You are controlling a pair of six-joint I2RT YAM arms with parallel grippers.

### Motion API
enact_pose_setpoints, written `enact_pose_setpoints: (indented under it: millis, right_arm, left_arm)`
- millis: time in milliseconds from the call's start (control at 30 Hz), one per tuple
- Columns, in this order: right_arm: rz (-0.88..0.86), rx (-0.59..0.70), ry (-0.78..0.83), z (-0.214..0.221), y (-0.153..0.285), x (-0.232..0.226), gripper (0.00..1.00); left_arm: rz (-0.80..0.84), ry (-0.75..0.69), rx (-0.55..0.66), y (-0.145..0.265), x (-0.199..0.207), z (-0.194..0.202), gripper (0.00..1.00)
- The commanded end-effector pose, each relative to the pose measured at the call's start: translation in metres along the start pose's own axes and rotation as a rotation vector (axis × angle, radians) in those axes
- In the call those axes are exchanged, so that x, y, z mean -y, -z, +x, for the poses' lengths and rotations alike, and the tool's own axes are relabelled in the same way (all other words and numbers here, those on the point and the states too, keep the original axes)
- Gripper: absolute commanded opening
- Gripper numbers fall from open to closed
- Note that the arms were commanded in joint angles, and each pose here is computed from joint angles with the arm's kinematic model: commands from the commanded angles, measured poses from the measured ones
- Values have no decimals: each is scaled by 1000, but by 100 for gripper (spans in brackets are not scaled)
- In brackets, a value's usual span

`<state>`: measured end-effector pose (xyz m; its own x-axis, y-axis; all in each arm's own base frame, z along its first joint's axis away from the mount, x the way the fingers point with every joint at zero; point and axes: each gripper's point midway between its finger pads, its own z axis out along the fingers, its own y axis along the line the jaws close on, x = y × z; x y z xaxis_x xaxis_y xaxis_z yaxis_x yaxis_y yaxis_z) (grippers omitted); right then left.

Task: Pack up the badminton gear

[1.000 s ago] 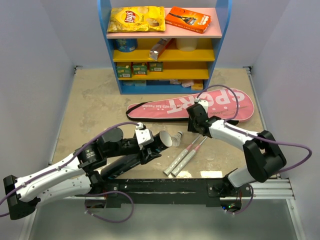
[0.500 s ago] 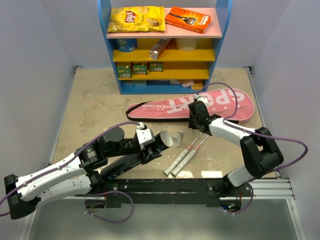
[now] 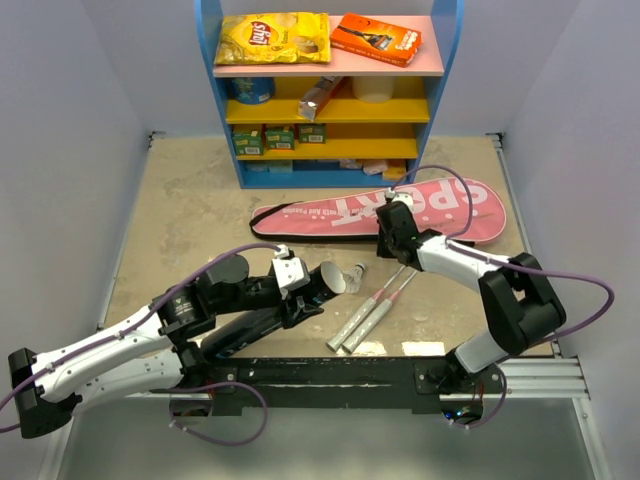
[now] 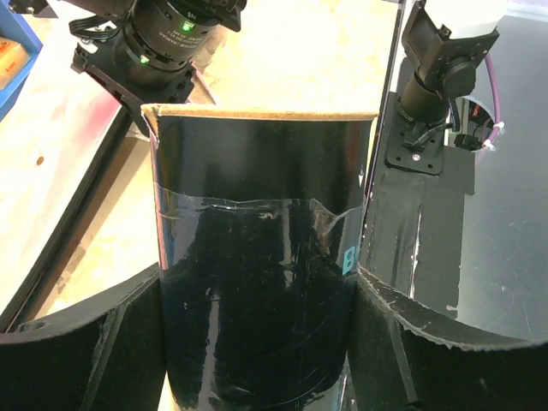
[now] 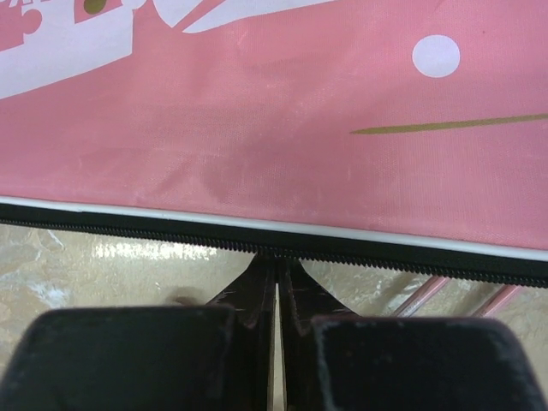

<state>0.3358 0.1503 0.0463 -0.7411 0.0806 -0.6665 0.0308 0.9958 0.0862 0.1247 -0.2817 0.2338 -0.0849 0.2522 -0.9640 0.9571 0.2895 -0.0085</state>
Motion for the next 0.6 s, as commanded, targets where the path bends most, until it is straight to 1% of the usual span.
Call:
enact_pose_setpoints:
  millis: [0,67,133,167,300,367,400,433,500,567]
  right_arm:
    - [-16,49,-19,-16,23,1,0]
    - [-49,43,-27,-17,40,-2,0]
    - [-66,-4,-23,-7,55,-1,0]
    - [-108,-36,-22,-1,64,-7,0]
    - [-230,-89,4,8,118,-20,0]
    - [-276,-109,21,11,136,-24,0]
    - [-302,-145,39,18,145,-25,0]
    - [-329,-141,45,18,155,-25,0]
    - [-359,-163,60,24,166,-25,0]
    - [-352,-172,74,27,170,-20,0]
  left_arm:
    - [-8,41,3,0,1,1,0]
    - [-8,41,4,0,1,0,0]
    - [-8,40,7,0,1,0,0]
    - [-9,40,7,1,0,0,0]
    - [-18,33,4,0,-2,0,0]
    - [-30,34,-7,-2,-4,2,0]
    - [-35,33,-7,-2,-5,1,0]
    - [-44,32,-11,-3,-7,1,0]
    - [-53,30,-16,-5,-9,1,0]
    - [-61,29,-25,-7,-12,2,0]
